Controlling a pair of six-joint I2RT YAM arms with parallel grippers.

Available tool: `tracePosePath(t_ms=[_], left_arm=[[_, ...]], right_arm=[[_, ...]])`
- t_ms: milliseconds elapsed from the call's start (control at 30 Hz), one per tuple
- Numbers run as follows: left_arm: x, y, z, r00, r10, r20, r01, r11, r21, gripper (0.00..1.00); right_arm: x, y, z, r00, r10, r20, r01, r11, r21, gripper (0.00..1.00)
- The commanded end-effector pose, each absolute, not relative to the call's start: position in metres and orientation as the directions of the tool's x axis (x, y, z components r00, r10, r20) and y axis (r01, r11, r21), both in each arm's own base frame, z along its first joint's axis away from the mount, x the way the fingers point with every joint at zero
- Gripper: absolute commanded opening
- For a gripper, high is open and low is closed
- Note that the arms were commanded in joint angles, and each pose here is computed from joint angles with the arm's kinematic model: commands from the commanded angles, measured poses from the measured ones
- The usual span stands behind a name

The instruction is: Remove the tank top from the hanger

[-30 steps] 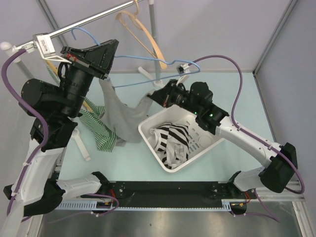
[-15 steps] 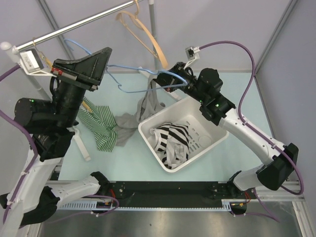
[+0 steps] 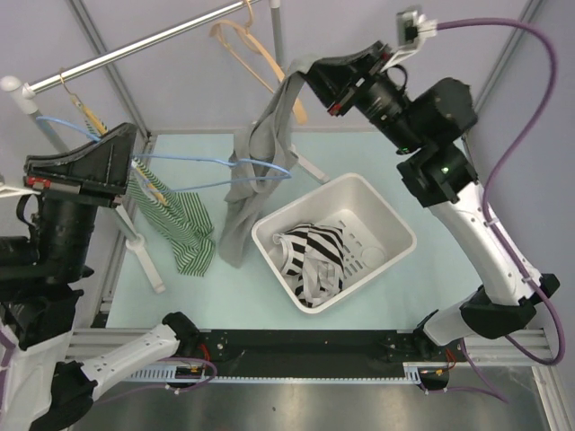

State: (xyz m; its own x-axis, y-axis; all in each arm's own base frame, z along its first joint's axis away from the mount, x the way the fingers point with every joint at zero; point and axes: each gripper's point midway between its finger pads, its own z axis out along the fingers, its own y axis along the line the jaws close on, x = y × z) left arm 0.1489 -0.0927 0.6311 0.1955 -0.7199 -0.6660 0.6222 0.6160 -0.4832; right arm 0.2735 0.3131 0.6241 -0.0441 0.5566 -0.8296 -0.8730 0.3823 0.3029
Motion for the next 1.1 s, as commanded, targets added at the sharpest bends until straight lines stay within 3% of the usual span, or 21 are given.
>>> tracePosePath(t_ms=[0,200,600,833,1067], left_arm=[[0.164,-0.092,0.61,0.226,-0.634,-0.739,0.552,0.709,-0.439,0.0],[0.167,-0.092,0.604,0.243,-0.604,-0.759,0.538,0.735,-0.413,0.0],[0.174,-0.091,0.6,0.257,-0.579,-0.774,0.507,0.762,-0.402,0.0],[0.172,-0.091,0.594,0.244,-0.58,-0.777,0.51,0.758,-0.406,0.0],[0.176,-0.101,0.59,0.212,-0.558,-0.802,0.524,0.758,-0.389,0.0]], right_arm=[[0.221,0.258,0.714,0.208,0.63,-0.749,-0.886,0.445,0.128,0.0],[0.177,0.221,0.757,0.309,0.657,-0.688,-0.886,0.461,0.043,0.0],[0.151,0.189,0.787,0.439,0.667,-0.602,-0.848,0.529,-0.033,0.0],[0.188,0.198,0.724,0.393,0.595,-0.701,-0.801,0.597,0.057,0.0],[0.239,0.193,0.62,0.286,0.446,-0.848,-0.648,0.742,0.172,0.0]])
